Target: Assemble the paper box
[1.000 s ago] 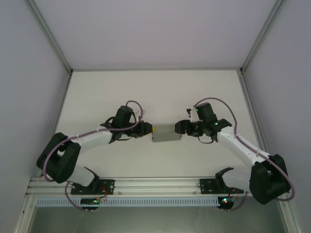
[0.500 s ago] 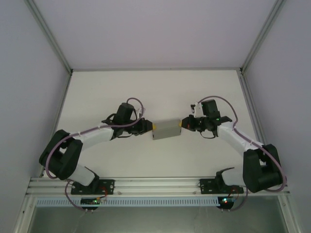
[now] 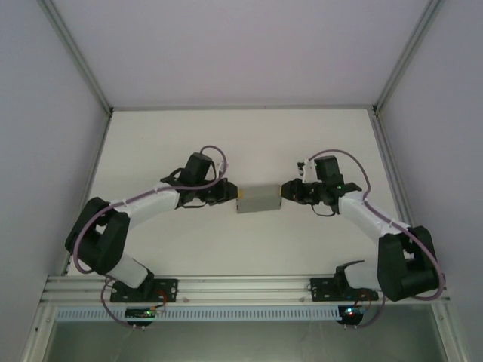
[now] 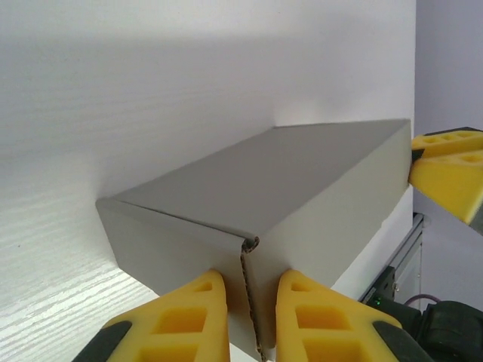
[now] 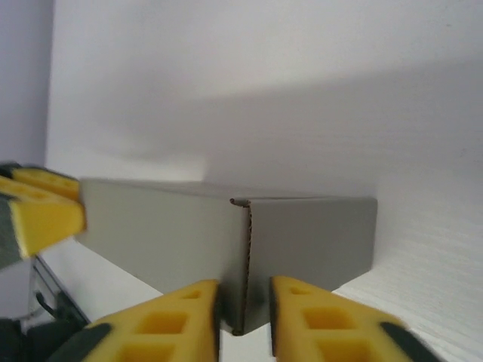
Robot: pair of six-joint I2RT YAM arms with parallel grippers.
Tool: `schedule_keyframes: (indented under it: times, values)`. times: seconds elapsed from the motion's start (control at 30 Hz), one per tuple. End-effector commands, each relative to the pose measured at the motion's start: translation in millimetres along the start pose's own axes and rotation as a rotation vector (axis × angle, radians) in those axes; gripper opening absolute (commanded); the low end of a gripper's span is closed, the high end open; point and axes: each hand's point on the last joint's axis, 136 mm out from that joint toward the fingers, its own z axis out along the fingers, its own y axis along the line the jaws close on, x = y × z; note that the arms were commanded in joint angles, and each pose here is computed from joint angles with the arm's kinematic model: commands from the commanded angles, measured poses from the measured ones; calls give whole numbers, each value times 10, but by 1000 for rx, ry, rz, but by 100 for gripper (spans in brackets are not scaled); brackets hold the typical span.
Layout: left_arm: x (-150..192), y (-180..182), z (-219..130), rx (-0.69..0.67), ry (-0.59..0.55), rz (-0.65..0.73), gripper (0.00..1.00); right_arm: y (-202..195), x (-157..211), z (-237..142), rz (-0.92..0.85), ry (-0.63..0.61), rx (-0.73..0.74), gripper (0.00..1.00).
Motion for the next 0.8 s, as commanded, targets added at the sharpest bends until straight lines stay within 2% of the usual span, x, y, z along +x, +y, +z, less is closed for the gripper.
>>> schedule_keyframes:
  times: [0.0,0.07,0.1,0.17,0.23,0.27,0.3,0.33,0.37,0.47,0.6,0.67,0.77]
  values:
    - [241,410,17,-197,89,-2,23,58,-73,-108,-72,13,49,36]
    - [109,269,-60,-186,51,50,27,162,-194,-176,-119,-8,42,43]
    - [38,192,-102,-178,27,78,34,194,-242,-217,-146,-15,47,46]
    - [-104,34,-203,-159,-29,131,54,239,-320,-288,-210,-26,67,59]
    - [-210,-112,-301,-139,-70,175,64,322,-410,-341,-280,-45,64,76]
    - [-267,-180,-363,-136,-92,197,73,387,-428,-369,-383,-42,58,85]
    - [-306,-216,-416,-141,-110,215,83,442,-424,-384,-430,-38,56,96]
    - [-353,-242,-478,-153,-132,234,96,493,-416,-394,-491,-29,61,99]
    - [-398,-224,-543,-181,-157,246,100,545,-392,-404,-581,-14,68,99]
    - [-529,-95,-737,-247,-222,237,100,691,-306,-302,-880,9,65,99]
    - [-603,266,-1022,-347,-292,160,100,765,118,-30,-1385,205,89,99]
    - [-582,493,-1168,-409,-328,107,100,736,197,78,-1474,298,122,99]
    - [-490,790,-1339,-468,-376,19,100,678,109,234,-1521,365,179,99]
